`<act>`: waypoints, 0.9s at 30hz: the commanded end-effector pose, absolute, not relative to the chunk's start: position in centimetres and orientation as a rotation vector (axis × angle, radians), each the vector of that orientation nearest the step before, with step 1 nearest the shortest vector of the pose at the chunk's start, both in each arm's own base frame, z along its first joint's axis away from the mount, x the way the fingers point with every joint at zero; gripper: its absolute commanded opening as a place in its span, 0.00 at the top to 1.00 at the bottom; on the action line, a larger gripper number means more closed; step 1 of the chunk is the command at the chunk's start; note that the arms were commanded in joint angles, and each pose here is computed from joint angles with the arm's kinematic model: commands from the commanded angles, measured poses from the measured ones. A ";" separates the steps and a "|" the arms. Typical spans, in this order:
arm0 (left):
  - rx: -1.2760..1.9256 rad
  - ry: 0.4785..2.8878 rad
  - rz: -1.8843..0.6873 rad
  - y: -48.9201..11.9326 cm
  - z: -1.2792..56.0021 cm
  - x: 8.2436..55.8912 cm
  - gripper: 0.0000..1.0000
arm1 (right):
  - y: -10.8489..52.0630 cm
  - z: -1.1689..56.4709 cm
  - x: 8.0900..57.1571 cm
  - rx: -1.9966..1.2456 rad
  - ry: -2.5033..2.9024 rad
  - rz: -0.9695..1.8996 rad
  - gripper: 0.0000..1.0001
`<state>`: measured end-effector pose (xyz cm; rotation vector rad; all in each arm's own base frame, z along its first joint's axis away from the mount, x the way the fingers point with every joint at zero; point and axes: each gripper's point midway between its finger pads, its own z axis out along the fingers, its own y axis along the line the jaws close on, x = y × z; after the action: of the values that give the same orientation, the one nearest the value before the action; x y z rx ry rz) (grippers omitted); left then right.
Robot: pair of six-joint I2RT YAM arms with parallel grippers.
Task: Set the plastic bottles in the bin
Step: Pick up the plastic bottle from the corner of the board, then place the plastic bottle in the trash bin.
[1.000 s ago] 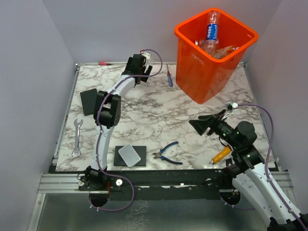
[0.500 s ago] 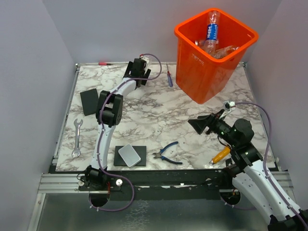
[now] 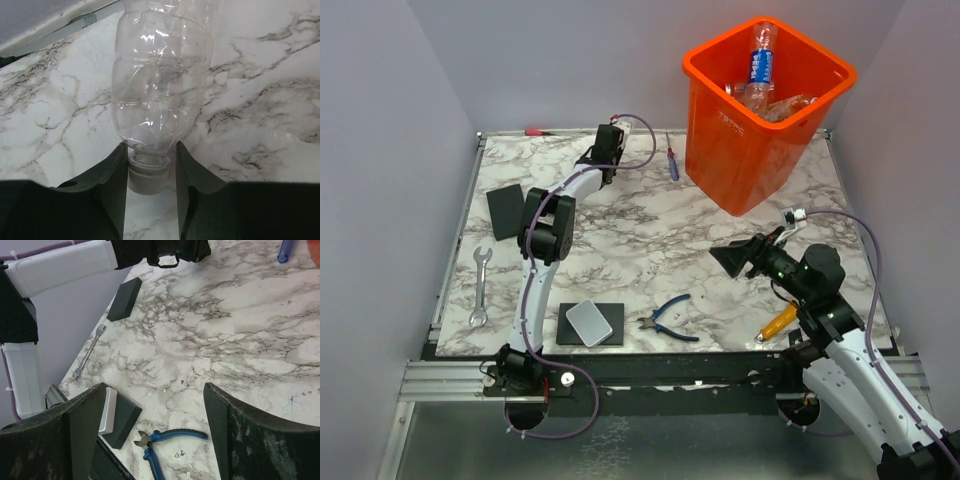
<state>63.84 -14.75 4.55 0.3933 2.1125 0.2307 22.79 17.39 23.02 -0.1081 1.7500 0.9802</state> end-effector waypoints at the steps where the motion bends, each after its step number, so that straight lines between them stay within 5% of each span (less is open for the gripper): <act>1: 0.352 2.099 0.111 -15.5 7.5 62.0 0.80 | 17.2 25.1 22.3 -0.117 1.726 0.976 0.18; 5: 0.327 1.976 -0.088 -17.4 14.7 58.4 0.87 | 16.7 27.9 21.6 -0.171 1.700 0.932 0.17; 11: 0.584 1.693 -0.258 -22.2 23.9 44.6 0.94 | 15.3 34.1 20.2 -0.202 1.627 0.857 0.17; 19: 1.269 1.201 -0.236 -28.1 23.0 24.7 0.93 | 15.3 40.6 17.9 -0.263 1.651 0.886 0.15; 27: 1.617 0.760 0.004 -29.5 20.6 16.3 1.00 | 14.9 40.2 17.3 -0.348 1.889 0.808 0.13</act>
<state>18.00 -29.79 19.76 1.4574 1.0613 -0.2555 18.45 14.63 45.07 -0.2708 1.6334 0.8195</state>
